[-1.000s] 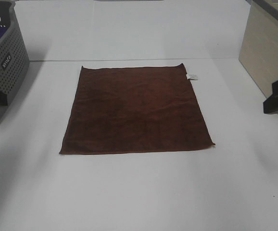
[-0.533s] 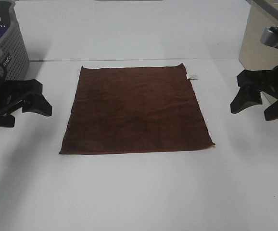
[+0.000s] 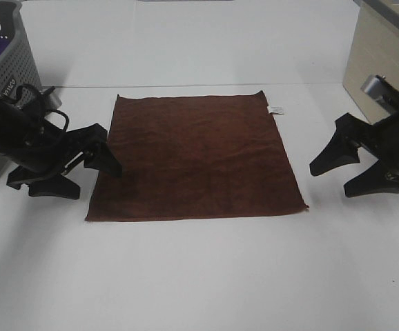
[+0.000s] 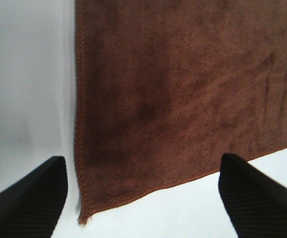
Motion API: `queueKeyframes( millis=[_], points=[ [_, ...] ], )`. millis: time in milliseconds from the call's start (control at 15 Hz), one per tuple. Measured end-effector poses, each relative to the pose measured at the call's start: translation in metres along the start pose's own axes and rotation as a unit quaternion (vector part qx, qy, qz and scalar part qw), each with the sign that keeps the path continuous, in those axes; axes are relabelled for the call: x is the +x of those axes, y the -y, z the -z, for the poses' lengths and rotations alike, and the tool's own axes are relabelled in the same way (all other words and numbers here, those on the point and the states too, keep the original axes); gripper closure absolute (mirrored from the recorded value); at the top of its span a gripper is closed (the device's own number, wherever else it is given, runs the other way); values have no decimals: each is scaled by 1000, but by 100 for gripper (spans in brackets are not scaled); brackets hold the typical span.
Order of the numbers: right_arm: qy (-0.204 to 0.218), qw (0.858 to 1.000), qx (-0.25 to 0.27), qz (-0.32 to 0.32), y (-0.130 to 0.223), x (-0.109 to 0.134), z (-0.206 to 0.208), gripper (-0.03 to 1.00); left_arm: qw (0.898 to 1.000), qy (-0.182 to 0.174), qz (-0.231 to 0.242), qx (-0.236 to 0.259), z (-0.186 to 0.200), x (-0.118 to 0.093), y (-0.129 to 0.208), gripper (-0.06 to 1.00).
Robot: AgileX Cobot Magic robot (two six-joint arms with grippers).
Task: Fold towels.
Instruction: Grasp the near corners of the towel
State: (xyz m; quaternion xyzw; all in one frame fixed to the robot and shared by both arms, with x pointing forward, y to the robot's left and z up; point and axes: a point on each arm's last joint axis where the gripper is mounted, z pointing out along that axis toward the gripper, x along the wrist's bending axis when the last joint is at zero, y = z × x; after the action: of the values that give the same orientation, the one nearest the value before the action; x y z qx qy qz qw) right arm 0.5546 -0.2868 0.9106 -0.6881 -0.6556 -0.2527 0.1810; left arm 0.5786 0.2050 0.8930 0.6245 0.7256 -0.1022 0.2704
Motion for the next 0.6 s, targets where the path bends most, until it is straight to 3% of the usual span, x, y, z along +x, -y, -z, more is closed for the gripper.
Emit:
queueKeyframes(
  millis=[133,333,600],
  points=[
    [-3,1000,18,-6,-4,-10,-13,23,999,38,9,11,-11,3,0,18],
    [-5,1000,19,-3,-12,-13,-17,23,994,97,54,7,-8,29,-11,19],
    [-5,1000,12,3,-27,-16,-20,23,992,104,70,9,-10,44,-13,21]
  ],
)
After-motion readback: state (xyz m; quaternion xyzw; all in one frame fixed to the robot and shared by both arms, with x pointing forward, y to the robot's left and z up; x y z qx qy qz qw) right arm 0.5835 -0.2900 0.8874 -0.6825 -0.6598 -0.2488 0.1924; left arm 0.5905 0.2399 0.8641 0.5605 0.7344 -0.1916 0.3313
